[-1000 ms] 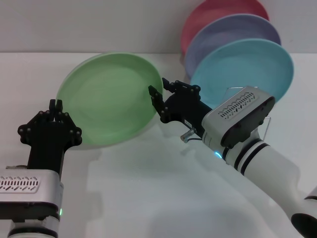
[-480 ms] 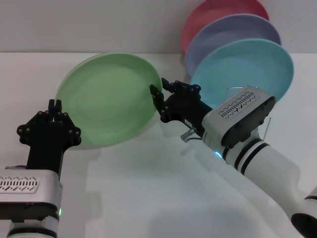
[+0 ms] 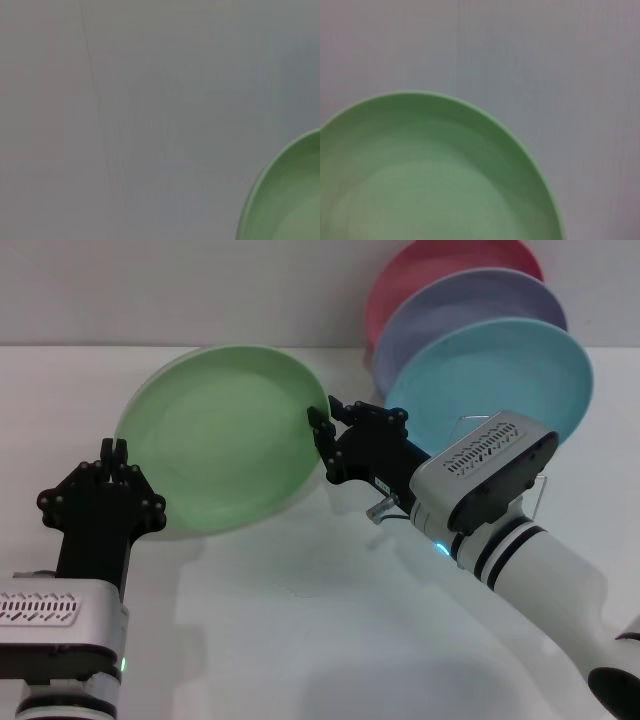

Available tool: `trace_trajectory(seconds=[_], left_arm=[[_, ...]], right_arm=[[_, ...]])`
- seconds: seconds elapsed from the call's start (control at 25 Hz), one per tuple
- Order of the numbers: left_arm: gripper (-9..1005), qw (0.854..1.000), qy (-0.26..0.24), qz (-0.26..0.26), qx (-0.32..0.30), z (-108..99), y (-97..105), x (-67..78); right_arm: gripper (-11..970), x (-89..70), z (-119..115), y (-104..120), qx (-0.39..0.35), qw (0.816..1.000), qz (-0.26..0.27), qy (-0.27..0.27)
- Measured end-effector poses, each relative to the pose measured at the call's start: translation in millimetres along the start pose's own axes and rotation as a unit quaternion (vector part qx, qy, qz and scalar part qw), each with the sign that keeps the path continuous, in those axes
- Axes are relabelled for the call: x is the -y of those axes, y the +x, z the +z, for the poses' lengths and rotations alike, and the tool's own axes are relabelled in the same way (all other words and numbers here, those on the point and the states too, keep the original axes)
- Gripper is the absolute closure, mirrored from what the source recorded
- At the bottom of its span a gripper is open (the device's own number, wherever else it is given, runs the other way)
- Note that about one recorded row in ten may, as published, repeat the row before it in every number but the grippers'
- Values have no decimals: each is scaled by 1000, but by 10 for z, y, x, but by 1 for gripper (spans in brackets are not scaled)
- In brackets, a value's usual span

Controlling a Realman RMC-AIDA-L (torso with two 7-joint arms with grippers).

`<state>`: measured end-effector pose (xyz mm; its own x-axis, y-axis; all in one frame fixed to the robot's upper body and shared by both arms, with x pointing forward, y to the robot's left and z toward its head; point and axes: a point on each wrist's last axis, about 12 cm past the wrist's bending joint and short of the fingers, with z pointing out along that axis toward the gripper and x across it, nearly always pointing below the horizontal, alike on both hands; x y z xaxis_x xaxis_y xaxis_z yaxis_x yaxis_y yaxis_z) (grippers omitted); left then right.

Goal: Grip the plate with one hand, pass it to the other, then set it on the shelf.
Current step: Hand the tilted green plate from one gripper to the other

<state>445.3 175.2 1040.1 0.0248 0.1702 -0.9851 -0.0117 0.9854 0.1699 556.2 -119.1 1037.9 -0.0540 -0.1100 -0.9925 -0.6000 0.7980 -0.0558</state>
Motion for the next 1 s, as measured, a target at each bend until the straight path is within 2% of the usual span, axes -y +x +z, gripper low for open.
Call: trace_trajectory(seconds=[1.0], left_arm=[[889,1000,1,2,1,23,-3,-10]], right_arm=[[819,-11,2,9,-5,1000,2,-2]])
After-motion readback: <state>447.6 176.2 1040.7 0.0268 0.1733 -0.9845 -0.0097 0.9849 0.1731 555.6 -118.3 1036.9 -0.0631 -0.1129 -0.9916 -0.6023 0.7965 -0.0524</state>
